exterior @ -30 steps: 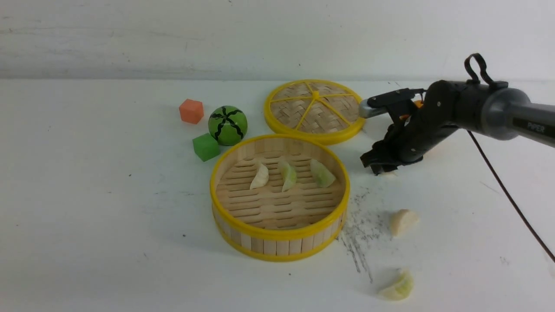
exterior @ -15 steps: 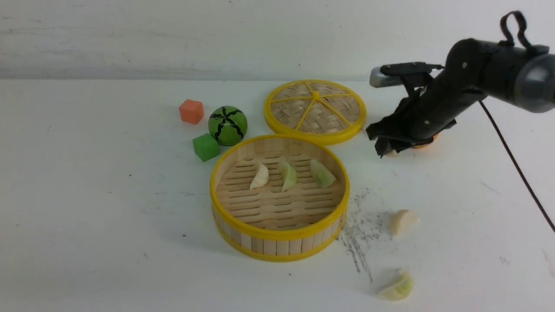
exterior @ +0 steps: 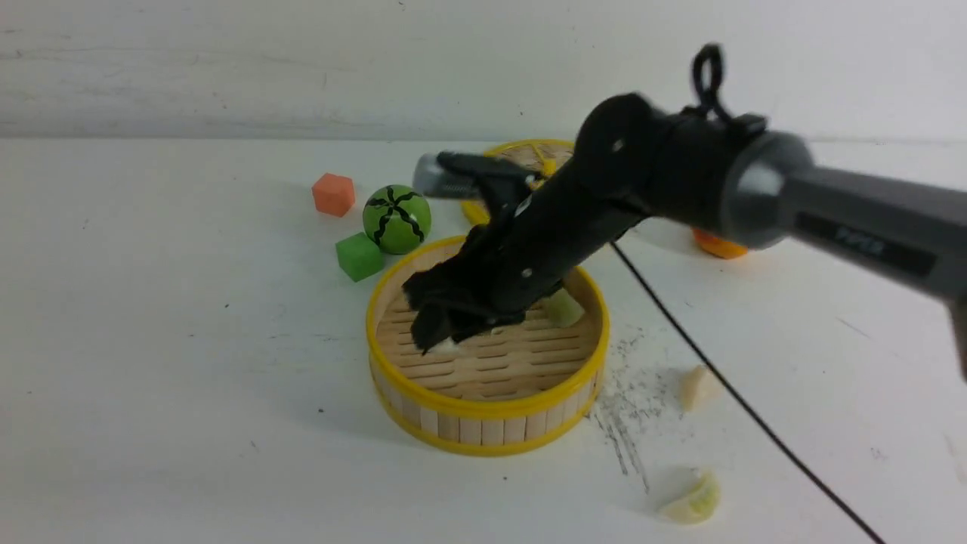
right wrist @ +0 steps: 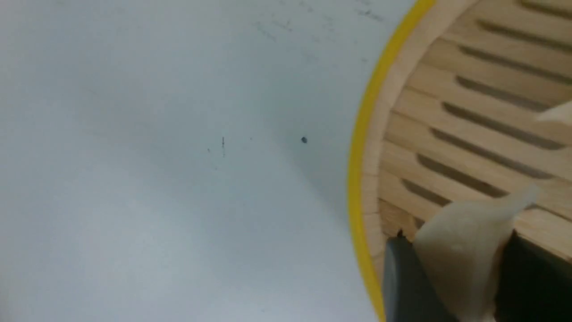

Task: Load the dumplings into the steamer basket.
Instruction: Use the right arm to put the dumpling into the steamer

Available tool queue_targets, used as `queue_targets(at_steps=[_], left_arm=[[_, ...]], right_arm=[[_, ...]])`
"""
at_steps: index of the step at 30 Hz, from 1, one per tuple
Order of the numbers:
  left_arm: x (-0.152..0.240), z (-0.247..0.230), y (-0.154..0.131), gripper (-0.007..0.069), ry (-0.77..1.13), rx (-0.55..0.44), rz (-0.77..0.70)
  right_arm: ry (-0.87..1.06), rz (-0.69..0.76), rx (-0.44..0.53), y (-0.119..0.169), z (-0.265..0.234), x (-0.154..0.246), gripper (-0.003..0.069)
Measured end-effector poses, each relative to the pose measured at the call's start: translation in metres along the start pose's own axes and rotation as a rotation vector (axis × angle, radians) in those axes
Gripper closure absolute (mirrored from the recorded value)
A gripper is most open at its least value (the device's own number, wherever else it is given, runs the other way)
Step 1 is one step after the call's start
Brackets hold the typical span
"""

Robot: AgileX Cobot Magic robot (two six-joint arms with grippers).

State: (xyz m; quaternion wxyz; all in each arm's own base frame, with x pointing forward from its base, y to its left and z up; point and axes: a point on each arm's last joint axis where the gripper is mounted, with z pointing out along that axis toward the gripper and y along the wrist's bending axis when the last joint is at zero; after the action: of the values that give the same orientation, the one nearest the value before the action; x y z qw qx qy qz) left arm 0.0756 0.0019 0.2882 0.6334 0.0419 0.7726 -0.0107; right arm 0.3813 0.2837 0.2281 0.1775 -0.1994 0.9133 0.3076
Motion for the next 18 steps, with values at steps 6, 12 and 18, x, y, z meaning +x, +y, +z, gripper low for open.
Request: queue_targets(at_steps=[6,12,18], left_arm=[[0.0,0.0,0.0,0.0637,0.0,0.001,-0.008],[0.0,0.0,0.0,0.0636,0.0,0.0,-0.008],[0.0,0.0,0.0,0.0631,0.002,-0.002,-0.008]], right_arm=[[0.041,0.069,0.036,-0.013,0.035,0.011,0.0412],[0.031,0.053,0.058,-0.016,0.037,0.01,0.0412],[0.001,0.04,0.074,-0.018,0.037,0.007,0.0362]])
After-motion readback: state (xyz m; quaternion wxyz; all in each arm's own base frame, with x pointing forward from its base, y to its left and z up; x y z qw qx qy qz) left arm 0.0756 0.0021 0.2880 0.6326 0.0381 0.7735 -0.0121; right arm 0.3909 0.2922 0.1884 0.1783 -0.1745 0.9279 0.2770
